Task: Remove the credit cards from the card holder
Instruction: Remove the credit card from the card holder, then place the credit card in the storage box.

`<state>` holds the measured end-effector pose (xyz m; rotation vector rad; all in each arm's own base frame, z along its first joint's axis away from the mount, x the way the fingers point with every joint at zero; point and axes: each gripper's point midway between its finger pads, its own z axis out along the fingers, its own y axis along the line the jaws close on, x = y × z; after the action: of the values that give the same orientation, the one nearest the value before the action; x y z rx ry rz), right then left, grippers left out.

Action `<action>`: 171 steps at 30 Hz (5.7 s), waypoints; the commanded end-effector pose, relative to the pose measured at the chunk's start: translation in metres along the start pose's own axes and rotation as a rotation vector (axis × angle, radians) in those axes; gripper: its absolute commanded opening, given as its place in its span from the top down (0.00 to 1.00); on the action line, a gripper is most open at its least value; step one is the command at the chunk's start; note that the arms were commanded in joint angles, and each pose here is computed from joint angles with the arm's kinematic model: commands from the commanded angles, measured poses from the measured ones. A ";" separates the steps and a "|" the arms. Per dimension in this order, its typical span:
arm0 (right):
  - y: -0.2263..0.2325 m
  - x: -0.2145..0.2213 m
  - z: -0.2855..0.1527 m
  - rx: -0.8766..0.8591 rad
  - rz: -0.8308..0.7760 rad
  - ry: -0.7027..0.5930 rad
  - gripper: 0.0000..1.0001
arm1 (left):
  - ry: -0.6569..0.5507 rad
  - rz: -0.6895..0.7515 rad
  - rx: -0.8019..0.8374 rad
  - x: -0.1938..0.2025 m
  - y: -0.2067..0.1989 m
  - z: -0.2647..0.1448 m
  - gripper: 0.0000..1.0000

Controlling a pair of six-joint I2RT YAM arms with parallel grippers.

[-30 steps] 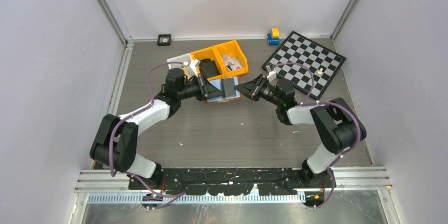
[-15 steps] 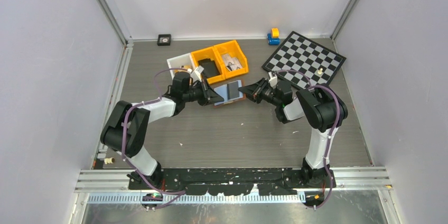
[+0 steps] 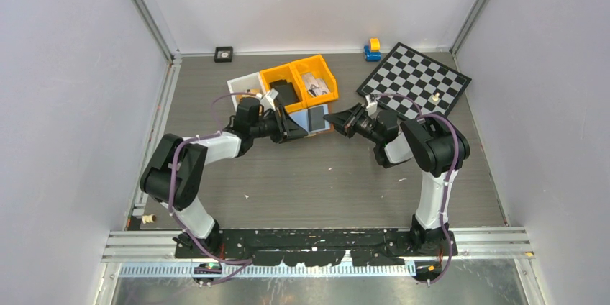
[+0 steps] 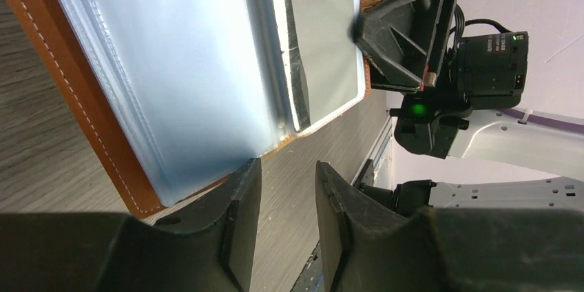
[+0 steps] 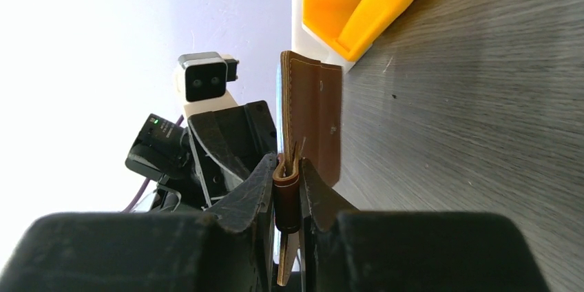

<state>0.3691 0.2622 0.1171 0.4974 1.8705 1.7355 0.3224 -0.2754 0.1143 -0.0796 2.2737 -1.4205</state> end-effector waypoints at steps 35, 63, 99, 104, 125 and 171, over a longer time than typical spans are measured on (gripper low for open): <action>0.076 0.033 0.001 -0.213 -0.100 0.086 0.99 | -0.049 0.005 0.202 -0.027 -0.038 -0.006 1.00; 0.053 0.025 0.004 -0.140 -0.088 0.079 0.89 | -0.076 -0.022 0.140 -0.033 -0.024 -0.019 1.00; 0.055 0.024 0.001 -0.163 -0.070 0.071 0.99 | -0.051 -0.060 0.162 -0.031 -0.021 -0.015 0.66; 0.060 0.026 0.001 -0.177 -0.073 0.077 0.99 | -0.040 -0.081 0.177 -0.031 -0.021 -0.012 0.67; 0.070 0.034 0.001 -0.200 -0.086 0.098 0.99 | -0.052 -0.099 0.218 -0.035 -0.023 -0.009 0.86; 0.003 -0.033 -0.041 0.087 -0.107 -0.211 0.99 | -0.311 0.016 -0.167 -0.118 0.007 -0.022 1.00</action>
<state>0.3647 0.2167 0.0988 0.6508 1.8868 1.5163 0.3883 -0.2266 0.1501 -0.2760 2.1607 -1.2023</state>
